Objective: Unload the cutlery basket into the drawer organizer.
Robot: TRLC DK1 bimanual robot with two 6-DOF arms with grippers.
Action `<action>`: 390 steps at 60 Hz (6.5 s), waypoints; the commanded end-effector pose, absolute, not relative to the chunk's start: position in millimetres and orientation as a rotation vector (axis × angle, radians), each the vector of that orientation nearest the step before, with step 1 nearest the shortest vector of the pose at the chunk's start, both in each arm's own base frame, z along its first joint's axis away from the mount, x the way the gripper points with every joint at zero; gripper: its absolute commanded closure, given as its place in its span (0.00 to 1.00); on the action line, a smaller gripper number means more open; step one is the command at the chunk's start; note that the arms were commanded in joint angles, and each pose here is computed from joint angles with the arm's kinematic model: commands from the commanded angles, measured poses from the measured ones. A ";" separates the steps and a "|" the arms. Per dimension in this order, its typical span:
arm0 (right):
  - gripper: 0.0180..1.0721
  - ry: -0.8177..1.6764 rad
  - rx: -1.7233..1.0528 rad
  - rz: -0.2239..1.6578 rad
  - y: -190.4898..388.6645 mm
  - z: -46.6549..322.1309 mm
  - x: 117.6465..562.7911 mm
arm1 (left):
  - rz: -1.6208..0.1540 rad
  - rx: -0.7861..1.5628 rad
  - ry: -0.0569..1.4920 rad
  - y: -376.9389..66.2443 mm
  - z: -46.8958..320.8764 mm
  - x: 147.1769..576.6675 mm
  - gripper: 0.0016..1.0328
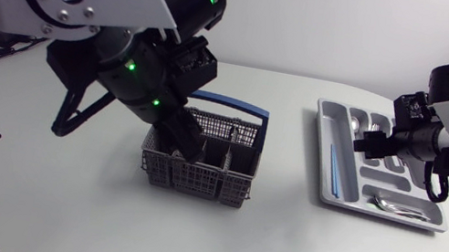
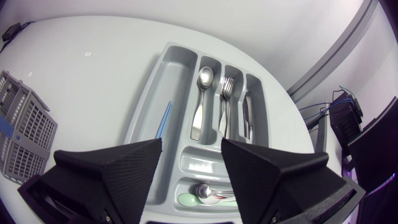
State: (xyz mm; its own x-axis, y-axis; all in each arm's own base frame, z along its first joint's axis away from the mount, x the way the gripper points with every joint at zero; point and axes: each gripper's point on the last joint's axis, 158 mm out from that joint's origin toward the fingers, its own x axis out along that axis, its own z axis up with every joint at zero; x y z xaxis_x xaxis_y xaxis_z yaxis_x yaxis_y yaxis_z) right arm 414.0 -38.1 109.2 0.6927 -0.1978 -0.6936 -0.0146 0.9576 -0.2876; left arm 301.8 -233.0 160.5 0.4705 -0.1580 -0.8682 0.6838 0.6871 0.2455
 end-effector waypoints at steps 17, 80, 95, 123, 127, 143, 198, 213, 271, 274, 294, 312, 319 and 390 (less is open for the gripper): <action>0.33 0.835 -0.283 -0.103 -37.7 94.5 404.8 | -0.491 0.664 1.048 -224.1 126.6 311.2 0.66; 0.32 0.860 -0.304 -0.088 -39.7 72.8 395.5 | -0.543 0.857 0.865 -252.1 166.8 301.5 0.96; 0.32 0.848 -0.313 -0.058 -32.3 73.5 392.8 | -0.517 0.953 0.785 -253.3 183.1 300.3 0.96; 0.32 0.822 -0.321 -0.036 -23.1 80.9 390.4 | -0.468 0.995 0.579 -246.1 240.4 290.5 0.96; 0.32 0.810 -0.324 -0.030 -20.4 85.0 389.3 | -0.463 0.991 0.558 -242.5 249.0 288.5 0.96; 0.32 0.732 -0.312 0.028 -4.1 111.0 382.7 | -0.447 0.947 0.455 -220.3 293.9 280.6 0.96; 0.28 0.455 -0.362 0.520 131.0 192.6 272.3 | -0.885 0.474 0.795 -226.5 220.2 234.1 0.96; 0.28 0.470 -0.333 0.644 159.8 183.9 244.1 | -0.962 0.382 0.938 -246.4 184.8 235.2 0.96; 0.33 0.432 -0.544 0.769 255.3 165.2 248.8 | -0.983 0.108 1.139 -294.0 171.1 275.1 0.96; 0.36 0.403 -0.568 0.752 256.4 164.9 252.2 | -0.971 0.093 1.142 -290.8 170.8 279.8 0.96; 0.44 0.351 -0.671 0.708 263.9 147.9 260.7 | -0.948 0.056 1.129 -288.1 180.4 291.3 0.96; 0.66 0.318 -0.708 0.674 263.3 148.9 267.4 | -0.936 0.051 1.143 -283.5 179.3 291.9 0.96; 0.66 0.321 -0.723 0.675 263.8 146.4 267.3 | -0.936 0.051 1.140 -283.5 181.2 292.0 0.96; 0.94 0.334 -0.786 0.666 249.9 139.4 261.1 | -0.957 0.016 0.982 -279.3 234.1 305.4 0.38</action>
